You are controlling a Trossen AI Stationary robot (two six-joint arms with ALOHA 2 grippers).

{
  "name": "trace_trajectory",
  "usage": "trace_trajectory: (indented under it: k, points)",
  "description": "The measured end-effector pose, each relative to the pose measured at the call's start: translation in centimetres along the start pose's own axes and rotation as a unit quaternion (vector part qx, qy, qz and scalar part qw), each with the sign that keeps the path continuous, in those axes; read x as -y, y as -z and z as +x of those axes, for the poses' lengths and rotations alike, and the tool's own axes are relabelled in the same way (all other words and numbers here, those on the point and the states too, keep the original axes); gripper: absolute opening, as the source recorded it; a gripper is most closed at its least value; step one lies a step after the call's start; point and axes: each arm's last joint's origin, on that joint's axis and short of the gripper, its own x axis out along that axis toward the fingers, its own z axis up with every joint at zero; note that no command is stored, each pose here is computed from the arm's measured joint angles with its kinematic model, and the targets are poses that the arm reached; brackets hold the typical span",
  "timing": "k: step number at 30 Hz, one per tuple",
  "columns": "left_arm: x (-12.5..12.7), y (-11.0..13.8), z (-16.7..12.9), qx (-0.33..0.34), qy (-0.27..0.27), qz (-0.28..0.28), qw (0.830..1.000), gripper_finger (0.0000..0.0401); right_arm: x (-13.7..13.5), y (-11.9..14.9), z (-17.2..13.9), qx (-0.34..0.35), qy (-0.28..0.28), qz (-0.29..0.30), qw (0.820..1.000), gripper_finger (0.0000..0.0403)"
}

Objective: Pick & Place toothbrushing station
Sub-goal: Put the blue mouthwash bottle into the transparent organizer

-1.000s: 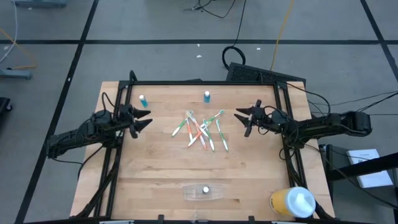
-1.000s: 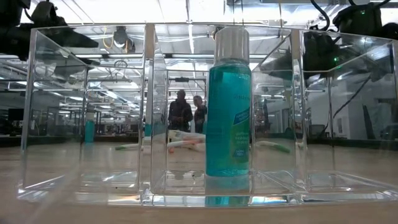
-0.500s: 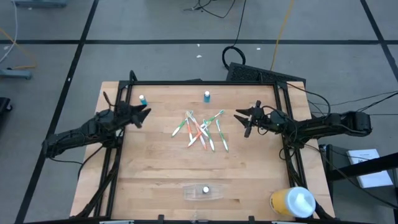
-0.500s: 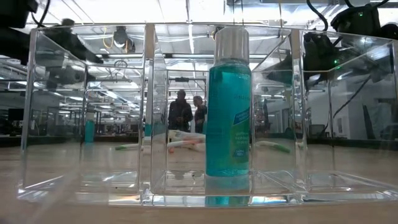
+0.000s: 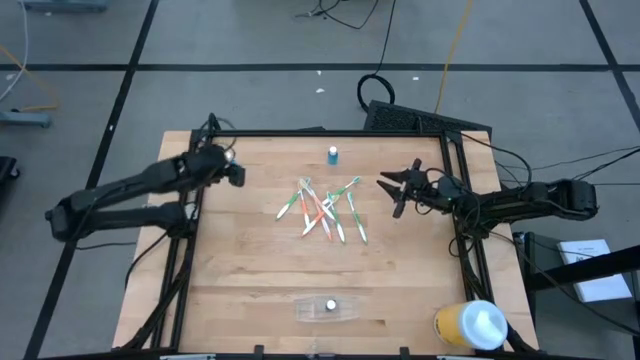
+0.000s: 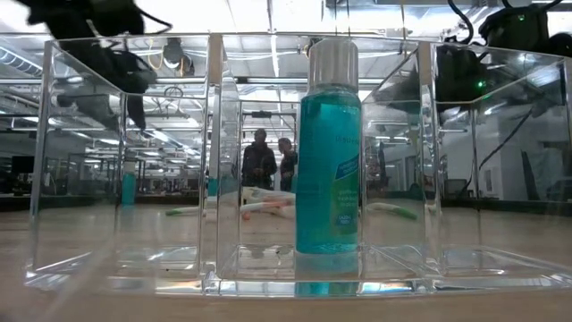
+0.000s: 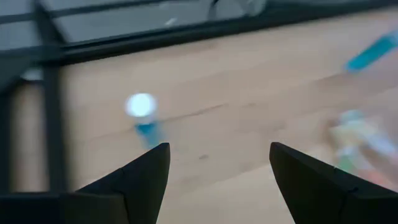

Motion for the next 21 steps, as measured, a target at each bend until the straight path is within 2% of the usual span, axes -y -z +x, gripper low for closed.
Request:
trace_trajectory:
  k: [4,10,15,21]
  points:
    - [0.3,-2.3,1.4,-0.038,-0.086,0.024,0.995,0.0282,0.0,-0.3,0.0,0.014,-0.001,-0.004,1.0,0.0123]
    - [-0.4,-3.1,5.1,-0.112,-0.136,0.04,0.984,0.0282,0.0,-0.3,0.0,0.017,-0.002,-0.004,1.0,0.0123]
    - [-1.4,-3.5,7.3,-0.156,-0.13,0.028,0.979,0.0282,0.0,-0.3,0.0,0.017,-0.002,-0.004,1.0,0.0123]
    - [-1.9,-4.1,8.3,-0.151,-0.124,0.027,0.98,0.0282,0.0,-0.3,0.0,0.017,-0.003,-0.004,1.0,0.0123]
